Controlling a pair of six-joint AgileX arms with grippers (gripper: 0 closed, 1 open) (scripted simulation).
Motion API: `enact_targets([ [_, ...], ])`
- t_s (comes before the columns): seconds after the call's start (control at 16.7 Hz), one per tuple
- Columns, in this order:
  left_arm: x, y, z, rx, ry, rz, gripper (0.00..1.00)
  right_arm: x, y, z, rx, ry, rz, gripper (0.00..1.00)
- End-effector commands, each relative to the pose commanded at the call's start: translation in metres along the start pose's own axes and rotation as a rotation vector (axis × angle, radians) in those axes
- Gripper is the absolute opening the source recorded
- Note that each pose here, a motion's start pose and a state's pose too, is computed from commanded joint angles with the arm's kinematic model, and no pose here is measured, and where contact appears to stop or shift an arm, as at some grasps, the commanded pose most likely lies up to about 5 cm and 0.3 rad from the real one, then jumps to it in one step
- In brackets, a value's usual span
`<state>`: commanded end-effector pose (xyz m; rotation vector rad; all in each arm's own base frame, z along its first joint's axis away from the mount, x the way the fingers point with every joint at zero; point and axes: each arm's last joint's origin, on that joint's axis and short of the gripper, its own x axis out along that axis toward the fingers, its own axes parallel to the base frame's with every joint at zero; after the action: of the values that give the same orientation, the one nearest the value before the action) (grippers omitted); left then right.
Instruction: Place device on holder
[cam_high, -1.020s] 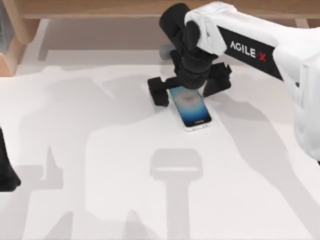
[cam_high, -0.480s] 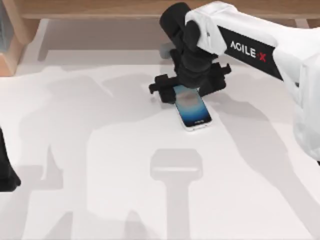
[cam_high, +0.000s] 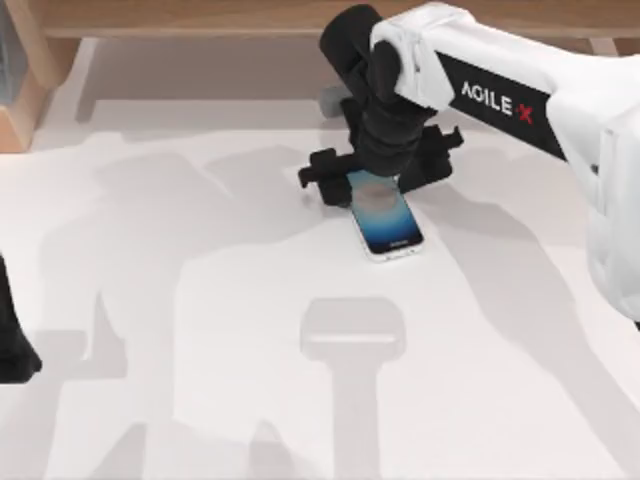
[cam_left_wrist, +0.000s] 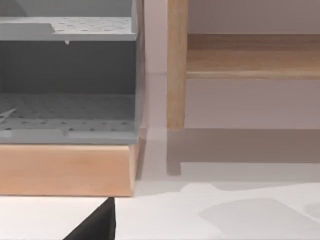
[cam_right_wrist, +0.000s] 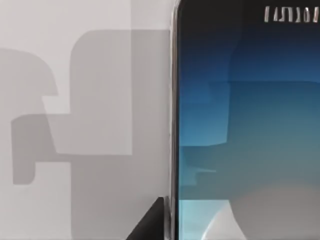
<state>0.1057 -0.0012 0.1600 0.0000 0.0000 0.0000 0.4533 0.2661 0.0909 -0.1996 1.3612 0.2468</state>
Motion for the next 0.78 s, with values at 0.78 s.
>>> enact_targets([
  [0.78, 0.000, 0.000, 0.000, 0.000, 0.000, 0.000, 1.00, -0.040, 0.001, 0.007, -0.005, -0.032, -0.001, 0.00],
])
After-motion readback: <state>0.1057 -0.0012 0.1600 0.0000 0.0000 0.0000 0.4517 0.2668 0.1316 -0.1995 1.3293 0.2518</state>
